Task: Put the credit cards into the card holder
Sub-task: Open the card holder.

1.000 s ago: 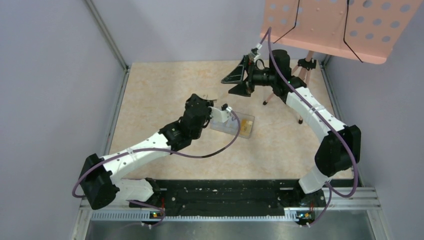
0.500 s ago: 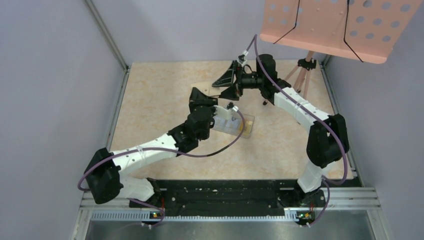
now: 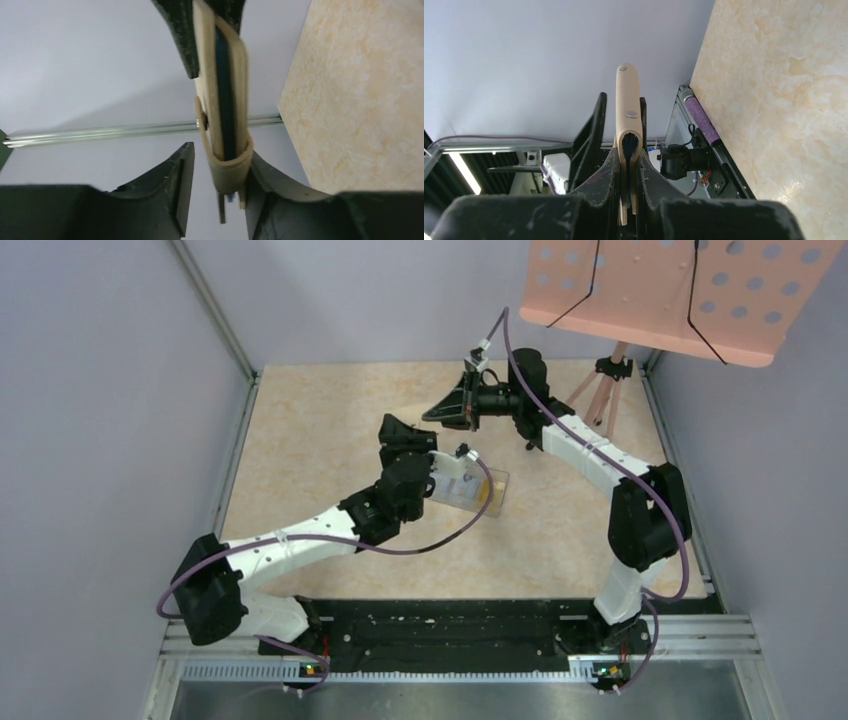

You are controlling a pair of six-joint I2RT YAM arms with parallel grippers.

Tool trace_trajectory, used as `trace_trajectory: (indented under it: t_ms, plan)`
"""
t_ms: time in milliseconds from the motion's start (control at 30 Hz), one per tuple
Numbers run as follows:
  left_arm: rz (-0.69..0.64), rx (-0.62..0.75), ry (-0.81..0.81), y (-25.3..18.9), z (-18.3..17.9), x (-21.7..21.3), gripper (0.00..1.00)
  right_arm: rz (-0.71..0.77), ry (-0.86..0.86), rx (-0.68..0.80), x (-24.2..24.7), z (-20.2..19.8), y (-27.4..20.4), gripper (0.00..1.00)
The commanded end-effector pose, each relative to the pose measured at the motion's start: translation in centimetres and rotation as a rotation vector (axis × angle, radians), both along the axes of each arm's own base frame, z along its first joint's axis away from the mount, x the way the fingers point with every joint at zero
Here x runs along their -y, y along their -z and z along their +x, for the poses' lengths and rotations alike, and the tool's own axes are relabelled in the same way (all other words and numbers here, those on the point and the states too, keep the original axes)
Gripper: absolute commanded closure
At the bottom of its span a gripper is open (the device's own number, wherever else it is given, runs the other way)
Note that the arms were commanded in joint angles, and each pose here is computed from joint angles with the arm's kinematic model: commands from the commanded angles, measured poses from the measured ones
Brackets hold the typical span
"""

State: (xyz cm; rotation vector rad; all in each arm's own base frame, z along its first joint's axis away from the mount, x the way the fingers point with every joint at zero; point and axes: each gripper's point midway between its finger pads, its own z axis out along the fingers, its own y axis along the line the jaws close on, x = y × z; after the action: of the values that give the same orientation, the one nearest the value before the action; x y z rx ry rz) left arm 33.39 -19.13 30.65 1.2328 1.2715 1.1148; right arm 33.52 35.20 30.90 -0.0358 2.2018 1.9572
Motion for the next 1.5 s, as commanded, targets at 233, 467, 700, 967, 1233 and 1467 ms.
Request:
trace_trajectory:
  t_ms: [233,467,700,967,1233,1467]
  plan:
    - [-0.45,-0.367,-0.112,6.4,-2.4,0.9,0.41,-0.176,0.037,0.091,2.6,0.5,3.3,1.0]
    - [-0.804,-0.757,-0.173,12.5,-6.8,5.0,0.38,-0.293,0.07,0.068,5.9,0.2,7.3,1.0]
    - [-1.193,-1.128,-0.052,11.8,-9.5,10.2,0.37,-0.372,0.059,0.075,7.5,-0.9,9.3,1.0]
    - [-1.85,-1.531,0.047,5.9,-5.9,8.5,0.38,-0.413,0.009,0.117,8.2,-2.3,9.5,1.0]
    - [-1.953,-1.777,0.116,4.1,-4.8,6.2,0.39,-0.318,-0.122,0.169,7.8,-4.6,8.0,1.0]
    - [-1.768,-1.868,0.126,5.1,-6.8,5.6,0.4,-0.264,-0.27,0.201,6.7,-7.4,7.2,1.0]
